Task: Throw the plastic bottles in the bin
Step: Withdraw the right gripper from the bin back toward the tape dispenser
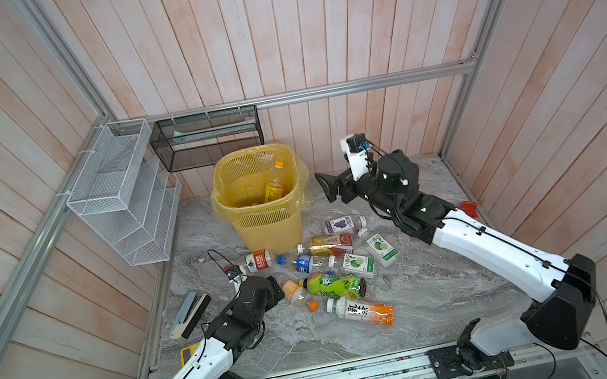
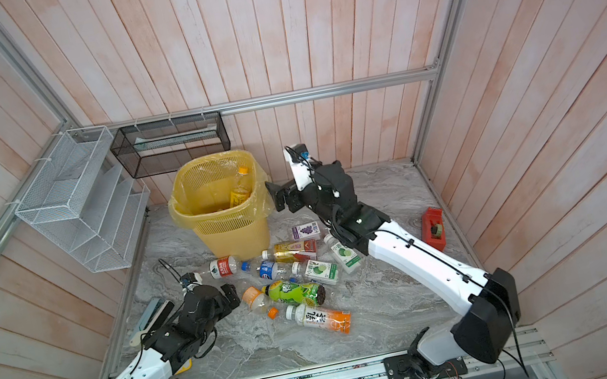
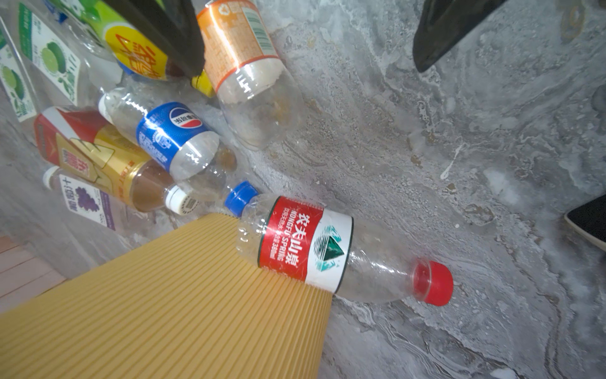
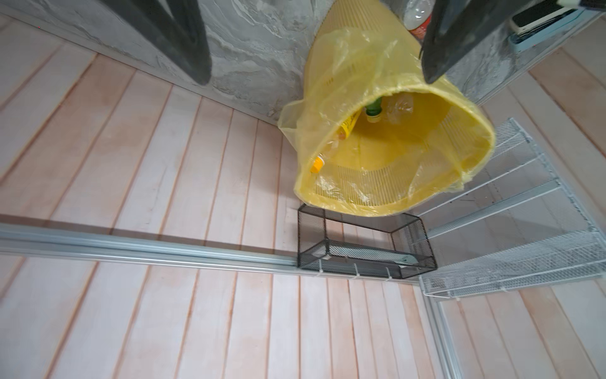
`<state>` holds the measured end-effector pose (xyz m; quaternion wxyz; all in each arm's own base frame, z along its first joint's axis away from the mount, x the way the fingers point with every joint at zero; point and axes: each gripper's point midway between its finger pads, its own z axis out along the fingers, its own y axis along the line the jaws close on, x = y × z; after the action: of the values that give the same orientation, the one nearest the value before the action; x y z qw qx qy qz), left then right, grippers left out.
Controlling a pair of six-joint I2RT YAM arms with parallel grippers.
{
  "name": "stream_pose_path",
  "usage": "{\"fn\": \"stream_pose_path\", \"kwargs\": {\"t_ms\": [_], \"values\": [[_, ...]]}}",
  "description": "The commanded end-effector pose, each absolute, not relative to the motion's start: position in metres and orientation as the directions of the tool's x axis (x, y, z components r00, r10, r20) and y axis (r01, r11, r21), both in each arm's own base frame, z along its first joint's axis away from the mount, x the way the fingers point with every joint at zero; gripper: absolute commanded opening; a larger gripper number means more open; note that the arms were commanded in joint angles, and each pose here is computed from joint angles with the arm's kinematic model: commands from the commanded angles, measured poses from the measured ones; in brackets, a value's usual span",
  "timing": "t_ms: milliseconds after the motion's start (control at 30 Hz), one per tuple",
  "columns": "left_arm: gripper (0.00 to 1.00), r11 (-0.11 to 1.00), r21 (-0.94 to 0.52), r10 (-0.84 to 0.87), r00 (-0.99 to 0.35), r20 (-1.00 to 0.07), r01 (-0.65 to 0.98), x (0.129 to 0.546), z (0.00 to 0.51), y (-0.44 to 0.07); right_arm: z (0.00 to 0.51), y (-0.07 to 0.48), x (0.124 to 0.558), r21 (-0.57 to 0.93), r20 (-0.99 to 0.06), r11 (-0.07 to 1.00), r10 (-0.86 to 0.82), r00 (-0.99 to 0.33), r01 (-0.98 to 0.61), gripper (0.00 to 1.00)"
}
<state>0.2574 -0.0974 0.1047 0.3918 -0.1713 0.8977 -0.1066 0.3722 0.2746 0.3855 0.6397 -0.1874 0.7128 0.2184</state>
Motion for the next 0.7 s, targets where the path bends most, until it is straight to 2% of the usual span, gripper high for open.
{"fn": "stream_pose_path", "kwargs": {"t_ms": [0, 167, 367, 667], "values": [[1.0, 0.902, -0.383, -0.42, -0.617, -0.665, -0.202, 0.267, 0.115, -0.111, 0.346, 0.241, 0.375, 0.098, -0.988, 0.88, 0.03, -0.152, -0.464, 1.0], [1.0, 0.885, -0.428, -0.434, -0.655, -0.618, -0.183, 0.27, 0.103, -0.128, 0.296, 0.19, 0.367, 0.176, -0.965, 0.923, 0.092, -0.247, -0.341, 1.0], [0.97, 0.854, -0.497, -0.457, -0.685, -0.568, -0.157, 0.271, 0.097, -0.146, 0.257, 0.16, 0.351, 0.198, -0.947, 0.946, 0.117, -0.3, -0.255, 1.0], [0.92, 0.846, -0.51, -0.439, -0.744, -0.504, -0.154, 0.268, 0.076, -0.16, 0.237, 0.136, 0.343, 0.211, -0.936, 0.961, 0.145, -0.321, -0.18, 0.99]]}}
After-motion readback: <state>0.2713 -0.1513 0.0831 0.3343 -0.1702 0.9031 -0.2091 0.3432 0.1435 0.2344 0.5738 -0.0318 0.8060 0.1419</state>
